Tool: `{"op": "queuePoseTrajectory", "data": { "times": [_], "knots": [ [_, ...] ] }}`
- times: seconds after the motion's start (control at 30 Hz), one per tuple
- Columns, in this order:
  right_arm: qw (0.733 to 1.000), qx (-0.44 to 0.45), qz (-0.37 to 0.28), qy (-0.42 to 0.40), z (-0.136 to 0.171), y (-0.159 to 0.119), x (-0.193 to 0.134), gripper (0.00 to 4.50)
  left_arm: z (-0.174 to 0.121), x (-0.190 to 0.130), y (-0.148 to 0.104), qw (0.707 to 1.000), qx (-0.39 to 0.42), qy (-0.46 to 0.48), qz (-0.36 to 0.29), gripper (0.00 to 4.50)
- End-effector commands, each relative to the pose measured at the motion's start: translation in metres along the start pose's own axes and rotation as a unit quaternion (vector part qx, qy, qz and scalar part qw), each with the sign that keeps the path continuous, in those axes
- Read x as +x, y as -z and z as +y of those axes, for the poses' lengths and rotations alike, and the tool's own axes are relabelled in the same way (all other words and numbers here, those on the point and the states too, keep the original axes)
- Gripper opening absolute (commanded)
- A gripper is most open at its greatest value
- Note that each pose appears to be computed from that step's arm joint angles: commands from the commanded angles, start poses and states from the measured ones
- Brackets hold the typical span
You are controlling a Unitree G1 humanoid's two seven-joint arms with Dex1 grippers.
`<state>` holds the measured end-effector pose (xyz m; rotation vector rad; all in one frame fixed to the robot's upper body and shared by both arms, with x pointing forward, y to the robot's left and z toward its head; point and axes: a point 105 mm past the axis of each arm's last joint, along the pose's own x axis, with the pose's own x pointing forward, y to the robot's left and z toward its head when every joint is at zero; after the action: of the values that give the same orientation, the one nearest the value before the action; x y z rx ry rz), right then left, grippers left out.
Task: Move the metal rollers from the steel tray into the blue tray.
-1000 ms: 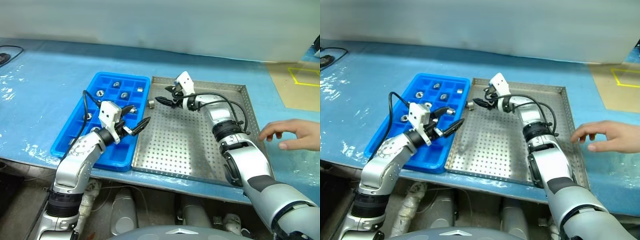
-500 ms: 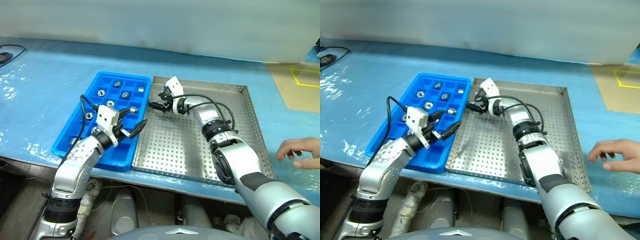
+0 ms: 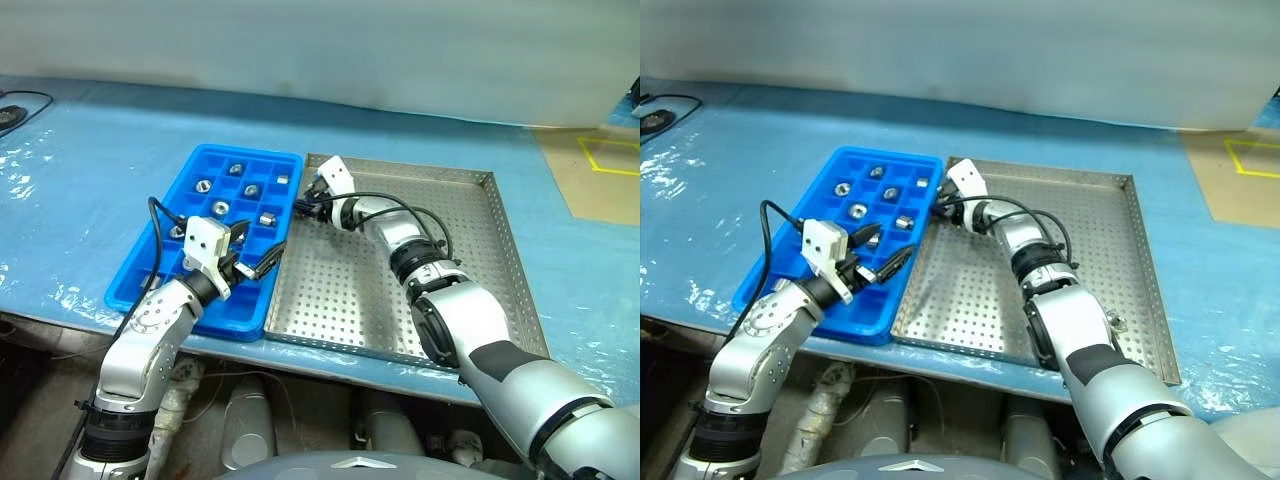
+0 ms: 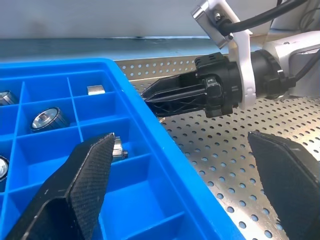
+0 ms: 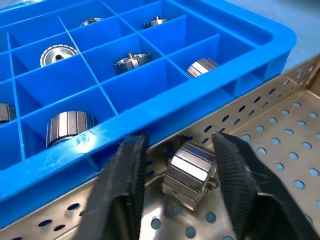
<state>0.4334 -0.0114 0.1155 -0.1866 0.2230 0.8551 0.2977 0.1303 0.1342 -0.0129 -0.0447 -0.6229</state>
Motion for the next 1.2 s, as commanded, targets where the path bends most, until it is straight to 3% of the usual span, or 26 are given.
{"op": "queuePoseTrajectory", "data": {
  "times": [0.03,0.1,0.3,0.43,0.63,1.0,1.2],
  "knots": [
    [0.999,-0.001,0.034,0.003,0.001,0.016,0.0,0.77,-0.001,-0.003,-0.014,1.0,0.019,-0.001,-0.021,4.5],
    [0.999,-0.005,0.048,0.005,0.001,0.022,0.0,0.08,-0.001,-0.003,-0.014,1.0,0.019,-0.002,-0.021,4.5],
    [0.999,-0.002,0.047,0.023,-0.009,0.022,-0.005,0.03,0.0,-0.002,-0.014,1.0,0.02,0.0,-0.021,4.5],
    [0.999,-0.001,0.042,0.023,-0.013,0.019,-0.007,0.9,-0.001,0.001,-0.015,1.0,0.021,0.004,-0.022,4.5],
    [0.999,0.004,0.039,0.038,-0.018,0.018,-0.009,2.97,-0.002,0.004,-0.015,0.999,0.022,0.009,-0.022,4.5],
    [0.998,0.028,0.01,0.058,-0.019,0.009,-0.006,2.97,-0.003,0.003,-0.014,0.999,0.025,0.014,-0.017,4.5],
    [0.998,0.028,0.004,0.055,-0.019,0.007,-0.006,1.62,0.007,-0.003,-0.016,0.999,0.032,-0.003,-0.016,4.5]
  ]
}}
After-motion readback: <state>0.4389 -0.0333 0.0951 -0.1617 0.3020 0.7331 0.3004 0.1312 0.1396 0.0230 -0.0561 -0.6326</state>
